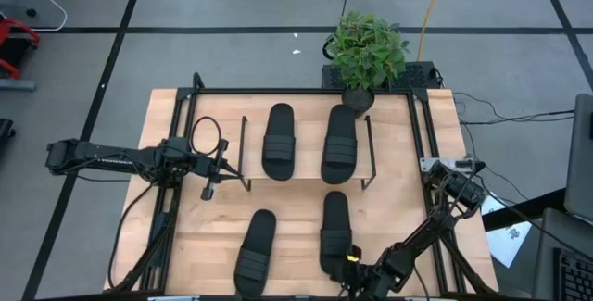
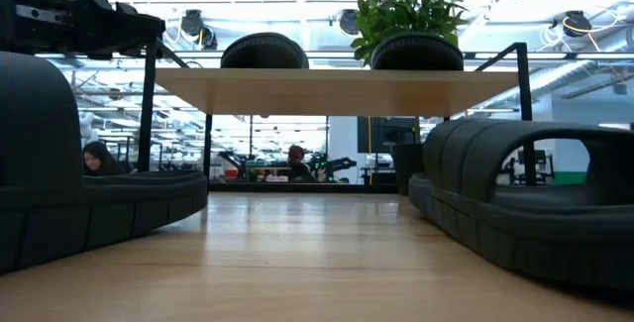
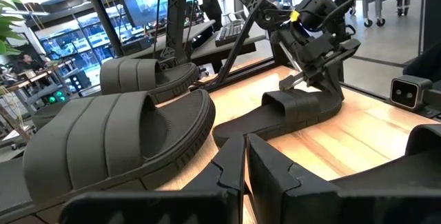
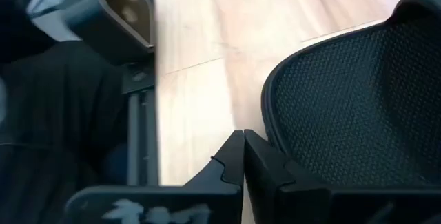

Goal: Pick and place slides into the shelf
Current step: Put the right black slide under the shelf

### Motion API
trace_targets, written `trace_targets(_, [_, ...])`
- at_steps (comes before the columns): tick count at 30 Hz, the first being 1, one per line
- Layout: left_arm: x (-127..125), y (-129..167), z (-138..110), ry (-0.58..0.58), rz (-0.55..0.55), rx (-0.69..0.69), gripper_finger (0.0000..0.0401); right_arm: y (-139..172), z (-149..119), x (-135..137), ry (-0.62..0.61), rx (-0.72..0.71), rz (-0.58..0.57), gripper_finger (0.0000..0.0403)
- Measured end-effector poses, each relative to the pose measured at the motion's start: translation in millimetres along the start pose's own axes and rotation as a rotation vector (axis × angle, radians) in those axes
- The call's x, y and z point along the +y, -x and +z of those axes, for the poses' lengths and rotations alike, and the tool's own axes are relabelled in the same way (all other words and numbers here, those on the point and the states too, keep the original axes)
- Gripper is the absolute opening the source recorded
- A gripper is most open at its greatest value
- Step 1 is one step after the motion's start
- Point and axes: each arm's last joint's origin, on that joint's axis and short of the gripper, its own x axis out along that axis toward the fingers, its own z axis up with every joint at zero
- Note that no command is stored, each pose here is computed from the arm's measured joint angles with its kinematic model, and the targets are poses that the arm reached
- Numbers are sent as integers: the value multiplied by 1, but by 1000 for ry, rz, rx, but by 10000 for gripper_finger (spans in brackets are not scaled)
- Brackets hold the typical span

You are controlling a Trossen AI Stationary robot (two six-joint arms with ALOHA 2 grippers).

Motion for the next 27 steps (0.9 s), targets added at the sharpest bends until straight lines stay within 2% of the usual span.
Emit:
trace_targets(22, [0, 0, 0, 4, -1, 3, 26, -13, 20, -24, 44, 52, -99, 0])
trace_targets(25, [0, 0, 0, 6, -1, 3, 26, -13, 23, -29, 41, 61, -133, 0])
trace_targets(27, [0, 0, 0, 7, -1, 3, 26, -7, 24, -34, 34, 49, -200, 0])
